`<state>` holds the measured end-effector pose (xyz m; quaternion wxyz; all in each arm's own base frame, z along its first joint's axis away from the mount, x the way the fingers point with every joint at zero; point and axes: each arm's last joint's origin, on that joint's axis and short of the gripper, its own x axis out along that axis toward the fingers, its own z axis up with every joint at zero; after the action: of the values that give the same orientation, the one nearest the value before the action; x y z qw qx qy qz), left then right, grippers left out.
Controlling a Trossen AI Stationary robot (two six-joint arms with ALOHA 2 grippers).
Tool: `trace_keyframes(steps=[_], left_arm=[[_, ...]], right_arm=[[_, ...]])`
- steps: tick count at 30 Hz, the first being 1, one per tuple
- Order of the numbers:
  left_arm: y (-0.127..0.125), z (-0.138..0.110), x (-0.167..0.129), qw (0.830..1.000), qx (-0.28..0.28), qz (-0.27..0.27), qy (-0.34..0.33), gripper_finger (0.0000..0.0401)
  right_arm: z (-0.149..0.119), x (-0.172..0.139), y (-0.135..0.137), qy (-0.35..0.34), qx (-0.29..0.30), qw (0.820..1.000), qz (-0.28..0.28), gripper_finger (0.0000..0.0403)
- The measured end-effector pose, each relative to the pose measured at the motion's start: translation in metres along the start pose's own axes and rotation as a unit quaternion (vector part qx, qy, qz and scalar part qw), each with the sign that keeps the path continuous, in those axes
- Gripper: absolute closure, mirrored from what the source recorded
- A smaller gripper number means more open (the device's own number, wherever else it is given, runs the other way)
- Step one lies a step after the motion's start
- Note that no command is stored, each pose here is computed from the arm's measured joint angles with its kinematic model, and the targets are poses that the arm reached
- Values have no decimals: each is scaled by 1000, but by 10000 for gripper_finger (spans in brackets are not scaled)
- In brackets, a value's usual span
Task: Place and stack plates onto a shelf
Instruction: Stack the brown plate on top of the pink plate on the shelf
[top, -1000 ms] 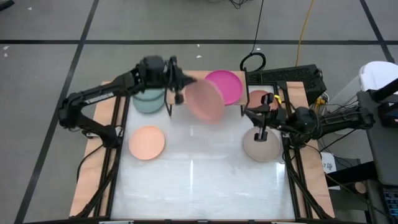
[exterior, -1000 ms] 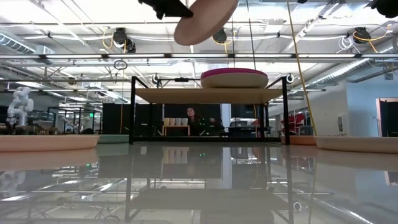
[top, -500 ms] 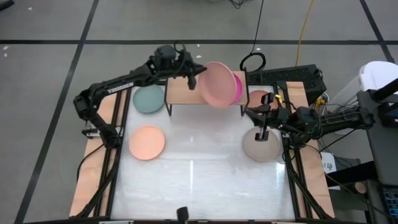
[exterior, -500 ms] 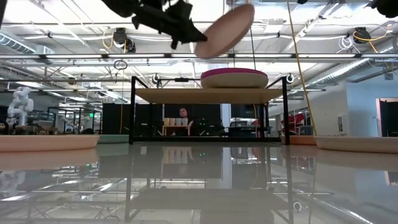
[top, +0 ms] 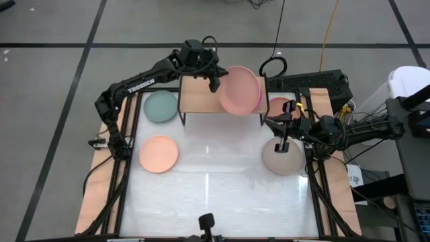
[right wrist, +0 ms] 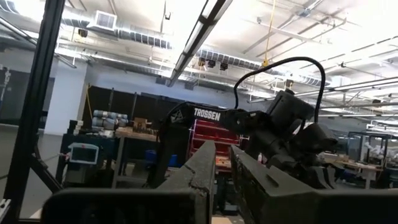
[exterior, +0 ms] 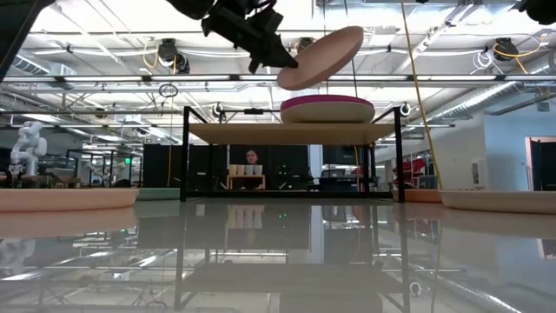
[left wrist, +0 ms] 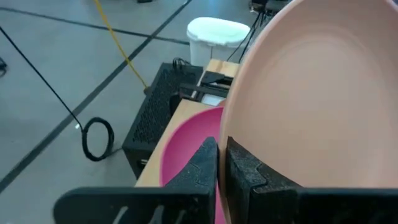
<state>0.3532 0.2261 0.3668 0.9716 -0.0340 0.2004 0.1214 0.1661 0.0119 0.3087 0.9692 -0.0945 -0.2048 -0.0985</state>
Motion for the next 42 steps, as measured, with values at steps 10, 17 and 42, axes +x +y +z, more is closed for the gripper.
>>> trace_keyframes(steps=[10,17,42], left_arm=[[31,-15,6,1000,-14,7,22,391],[32,-15,5,1000,-7,3,25,386],[21,-10,10,1000,28,5,9,276]], right_arm=[[0,0,0,1,-21,1000,-1,369],[-1,1,0,4,-27,1000,-1,369],[-2,1,0,6,-31,999,-2,369]])
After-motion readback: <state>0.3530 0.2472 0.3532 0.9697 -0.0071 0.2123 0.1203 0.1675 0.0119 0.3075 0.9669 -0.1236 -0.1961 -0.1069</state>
